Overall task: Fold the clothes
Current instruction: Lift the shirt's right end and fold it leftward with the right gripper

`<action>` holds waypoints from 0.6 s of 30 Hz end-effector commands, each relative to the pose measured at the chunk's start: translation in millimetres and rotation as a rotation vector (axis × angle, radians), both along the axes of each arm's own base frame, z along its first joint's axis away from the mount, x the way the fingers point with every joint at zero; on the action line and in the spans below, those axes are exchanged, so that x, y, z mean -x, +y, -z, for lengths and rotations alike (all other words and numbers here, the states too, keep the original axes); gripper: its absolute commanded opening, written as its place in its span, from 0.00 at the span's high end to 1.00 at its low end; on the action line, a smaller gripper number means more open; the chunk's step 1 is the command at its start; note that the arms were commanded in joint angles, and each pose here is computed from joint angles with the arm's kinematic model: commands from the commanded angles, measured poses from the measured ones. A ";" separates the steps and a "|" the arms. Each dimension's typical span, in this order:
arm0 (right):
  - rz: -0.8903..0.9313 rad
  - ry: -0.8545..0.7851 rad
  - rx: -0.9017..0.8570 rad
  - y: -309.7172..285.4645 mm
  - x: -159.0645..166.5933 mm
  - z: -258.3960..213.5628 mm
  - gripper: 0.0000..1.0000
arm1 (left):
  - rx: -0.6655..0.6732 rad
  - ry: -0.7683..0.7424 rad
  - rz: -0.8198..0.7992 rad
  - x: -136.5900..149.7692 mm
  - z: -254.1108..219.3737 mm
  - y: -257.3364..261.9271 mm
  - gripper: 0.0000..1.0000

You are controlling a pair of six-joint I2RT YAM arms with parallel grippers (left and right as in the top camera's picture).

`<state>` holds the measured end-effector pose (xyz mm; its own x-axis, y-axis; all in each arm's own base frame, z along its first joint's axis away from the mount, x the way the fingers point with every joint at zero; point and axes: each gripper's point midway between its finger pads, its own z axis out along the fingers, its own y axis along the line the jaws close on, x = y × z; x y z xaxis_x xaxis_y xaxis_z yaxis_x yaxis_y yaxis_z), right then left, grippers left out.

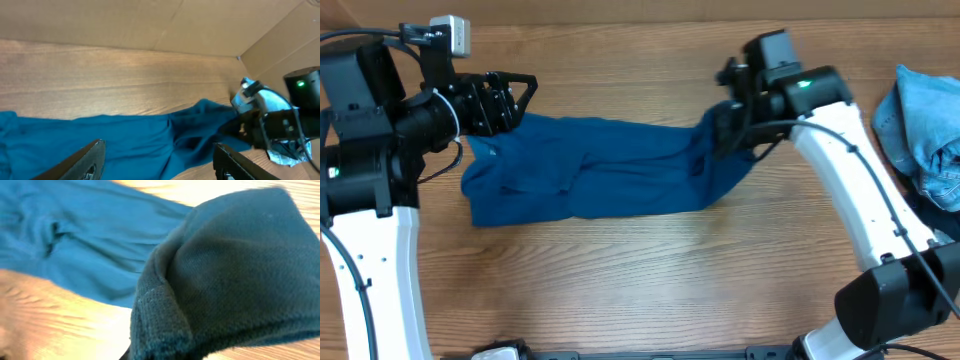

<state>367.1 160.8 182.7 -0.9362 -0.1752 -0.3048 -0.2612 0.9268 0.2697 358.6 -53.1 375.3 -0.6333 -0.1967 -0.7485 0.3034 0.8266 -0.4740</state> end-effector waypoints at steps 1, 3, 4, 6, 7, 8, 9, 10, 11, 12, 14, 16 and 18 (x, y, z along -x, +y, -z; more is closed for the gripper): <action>-0.038 -0.026 -0.034 29.0 0.7 -8.6 0.96 | -0.006 -0.074 0.024 15.0 -22.2 -5.5 0.26; -0.071 -0.018 -0.032 43.3 2.1 -0.4 0.96 | -0.010 -0.092 0.023 18.5 -27.2 -5.7 0.26; -0.085 -0.017 -0.032 49.5 2.7 2.8 0.96 | -0.011 -0.101 0.023 20.2 -29.7 -6.0 0.26; -0.112 -0.016 -0.033 61.9 3.3 9.0 0.96 | -0.015 -0.122 0.022 23.4 -35.1 -6.4 0.26; -0.126 -0.016 -0.036 67.8 4.2 11.0 0.96 | -0.018 -0.129 0.020 24.7 -37.1 -6.3 0.25; -0.137 -0.015 -0.043 73.8 5.3 12.6 0.96 | -0.019 -0.137 0.020 26.1 -39.2 -6.5 0.25; -0.143 -0.013 -0.049 78.7 5.9 14.5 0.96 | -0.021 -0.145 0.019 27.3 -41.2 -6.6 0.24; -0.143 -0.012 -0.057 85.7 6.7 15.6 0.96 | -0.023 -0.149 0.017 27.7 -42.1 -6.3 0.23; -0.156 -0.011 -0.066 92.2 7.6 17.9 0.96 | -0.024 -0.154 0.017 28.7 -43.5 -6.4 0.23; -0.169 -0.014 -0.075 98.4 8.6 18.2 0.96 | -0.024 -0.155 0.017 29.0 -43.9 -6.4 0.23; -0.195 -0.025 -0.087 110.8 10.1 20.0 0.96 | -0.024 -0.156 0.017 29.6 -44.2 -6.6 0.22; -0.218 -0.039 -0.095 121.8 11.7 20.6 0.96 | -0.023 -0.153 0.017 29.9 -43.7 -6.7 0.22; -0.223 -0.043 -0.107 133.9 12.9 23.3 0.96 | -0.023 -0.152 0.017 30.0 -43.5 -6.7 0.22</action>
